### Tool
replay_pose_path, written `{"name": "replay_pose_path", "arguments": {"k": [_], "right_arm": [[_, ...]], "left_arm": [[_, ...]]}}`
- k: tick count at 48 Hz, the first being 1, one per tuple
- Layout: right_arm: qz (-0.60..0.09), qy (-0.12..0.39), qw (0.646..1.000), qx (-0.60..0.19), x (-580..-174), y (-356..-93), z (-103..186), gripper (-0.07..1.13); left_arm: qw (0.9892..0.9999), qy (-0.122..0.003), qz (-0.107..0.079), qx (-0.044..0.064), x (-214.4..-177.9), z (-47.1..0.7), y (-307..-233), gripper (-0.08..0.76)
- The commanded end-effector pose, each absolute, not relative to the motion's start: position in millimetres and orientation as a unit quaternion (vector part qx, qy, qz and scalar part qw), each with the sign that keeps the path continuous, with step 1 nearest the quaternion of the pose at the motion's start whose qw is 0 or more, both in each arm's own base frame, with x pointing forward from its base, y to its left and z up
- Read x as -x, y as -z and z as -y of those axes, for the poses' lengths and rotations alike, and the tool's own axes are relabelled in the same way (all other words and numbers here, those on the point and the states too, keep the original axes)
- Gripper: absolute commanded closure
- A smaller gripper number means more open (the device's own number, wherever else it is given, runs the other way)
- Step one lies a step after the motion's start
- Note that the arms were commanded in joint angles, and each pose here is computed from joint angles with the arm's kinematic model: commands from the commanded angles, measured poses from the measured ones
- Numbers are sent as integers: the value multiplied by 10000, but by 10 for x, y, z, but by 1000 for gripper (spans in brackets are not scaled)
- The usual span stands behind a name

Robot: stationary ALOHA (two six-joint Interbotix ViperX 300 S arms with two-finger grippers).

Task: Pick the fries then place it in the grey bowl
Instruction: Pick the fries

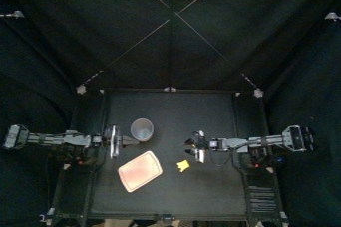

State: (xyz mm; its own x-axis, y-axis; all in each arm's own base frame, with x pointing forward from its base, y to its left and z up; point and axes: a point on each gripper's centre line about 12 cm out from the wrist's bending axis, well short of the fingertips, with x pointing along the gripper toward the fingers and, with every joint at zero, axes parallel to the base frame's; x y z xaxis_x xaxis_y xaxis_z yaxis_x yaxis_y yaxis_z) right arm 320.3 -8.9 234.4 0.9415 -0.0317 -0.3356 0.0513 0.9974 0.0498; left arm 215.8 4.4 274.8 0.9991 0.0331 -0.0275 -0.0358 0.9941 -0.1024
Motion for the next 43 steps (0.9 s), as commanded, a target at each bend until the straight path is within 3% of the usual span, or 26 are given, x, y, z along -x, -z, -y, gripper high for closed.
{"name": "replay_pose_path", "arguments": {"k": [1,12,21,33,37,43], "right_arm": [[-1170,306,9916,-450,-3284,-2507,118,-15],[-971,385,9929,-561,-3467,-2398,127,-4],[-2462,201,9672,-587,-3565,-2104,12,-4],[-4958,-197,8679,-256,-3560,-1861,-184,-4],[-5350,-316,8443,-2,-3603,-1816,-239,-4],[-5427,-562,8366,502,-3690,-1739,-353,-4]], "left_arm": [[9987,-119,60,493,-2191,-24,-2873,669],[9987,-110,136,470,-2188,-21,-2893,651],[9989,-128,122,440,-2184,-30,-2876,642],[9989,-142,115,432,-2183,-36,-2870,642],[9990,-146,92,417,-2179,-38,-2851,642],[9990,-157,62,424,-2174,-42,-2826,642]]}}
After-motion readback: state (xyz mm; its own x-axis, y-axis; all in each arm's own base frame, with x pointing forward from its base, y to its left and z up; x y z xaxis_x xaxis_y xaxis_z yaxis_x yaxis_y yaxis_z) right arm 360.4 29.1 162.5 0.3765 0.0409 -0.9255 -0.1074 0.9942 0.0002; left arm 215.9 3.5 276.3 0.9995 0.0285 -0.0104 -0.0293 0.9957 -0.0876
